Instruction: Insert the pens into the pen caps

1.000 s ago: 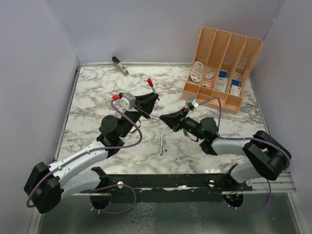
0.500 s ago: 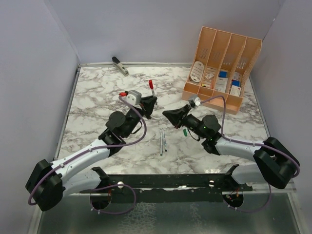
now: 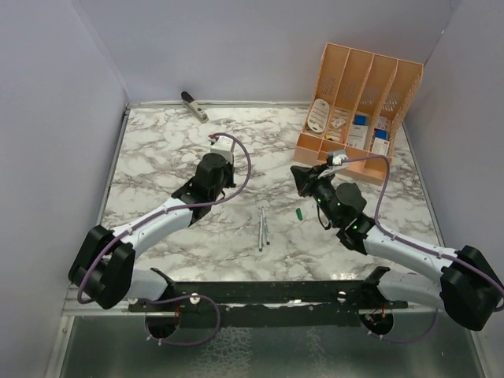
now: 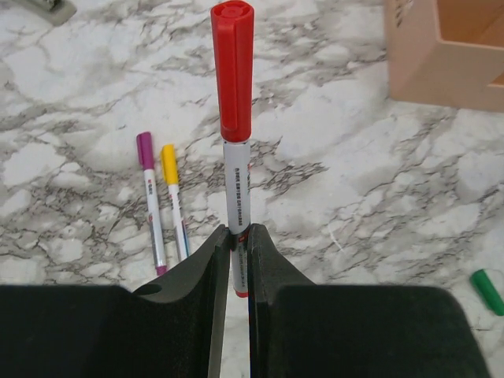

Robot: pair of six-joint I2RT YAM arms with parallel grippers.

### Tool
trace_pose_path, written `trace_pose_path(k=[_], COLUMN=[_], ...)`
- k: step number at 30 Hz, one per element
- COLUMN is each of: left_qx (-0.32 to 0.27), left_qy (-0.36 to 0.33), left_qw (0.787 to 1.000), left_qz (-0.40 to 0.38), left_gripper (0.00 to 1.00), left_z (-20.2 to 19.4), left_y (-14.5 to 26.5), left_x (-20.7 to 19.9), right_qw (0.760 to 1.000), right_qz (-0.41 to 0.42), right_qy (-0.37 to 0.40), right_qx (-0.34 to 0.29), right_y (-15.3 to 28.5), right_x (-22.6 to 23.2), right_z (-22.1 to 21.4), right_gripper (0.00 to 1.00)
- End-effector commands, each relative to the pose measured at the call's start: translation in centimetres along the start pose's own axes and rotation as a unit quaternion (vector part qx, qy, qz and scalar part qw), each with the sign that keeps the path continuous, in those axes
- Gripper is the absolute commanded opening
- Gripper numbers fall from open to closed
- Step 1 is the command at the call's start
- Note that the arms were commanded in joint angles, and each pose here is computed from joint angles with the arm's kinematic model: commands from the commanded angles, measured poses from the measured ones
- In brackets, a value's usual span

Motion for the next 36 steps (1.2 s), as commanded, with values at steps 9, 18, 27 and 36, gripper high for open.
trace_pose_path(k=[9, 18, 27, 36], left_qx=[0.161, 0.217, 0.24, 0.263], left_qy=[0.016, 0.031, 0.038, 0.038], left_qw=[0.987, 0.976, 0.97, 0.964], left_qz=[-0.013, -0.012, -0.006, 0.009], left_gripper=[0.0, 0.0, 0.0, 0.06], left_z=[-6.3, -8.6, -9.9, -11.0], left_y=[-3.1, -4.7, -6.5, -7.8], left_x=[0.6, 1.0, 1.2, 1.6], right_qw=[0.999, 0.999, 0.999, 0.999], right_qz=[-0.042, -0.038, -0.041, -0.041], right_qy=[0.001, 0.002, 0.004, 0.003], right_qx=[-0.01, -0.005, -0.002, 0.0], right_y=[0.6, 0.5, 0.5, 0.6], right_x=[-0.7, -0.7, -0.8, -0.9], right_z=[1.1, 0.8, 0.6, 0.4], right_gripper=[0.01, 0.01, 0.01, 0.01])
Point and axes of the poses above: each gripper's point midway between its finger pads, its own y axis back along the fingers, its own x axis along the line the jaws close on, z = x × y, the point moved 6 cm from there along y, back along the fingers, and after that the axes turned 5 degrees about -y, right-handed, at the moved point
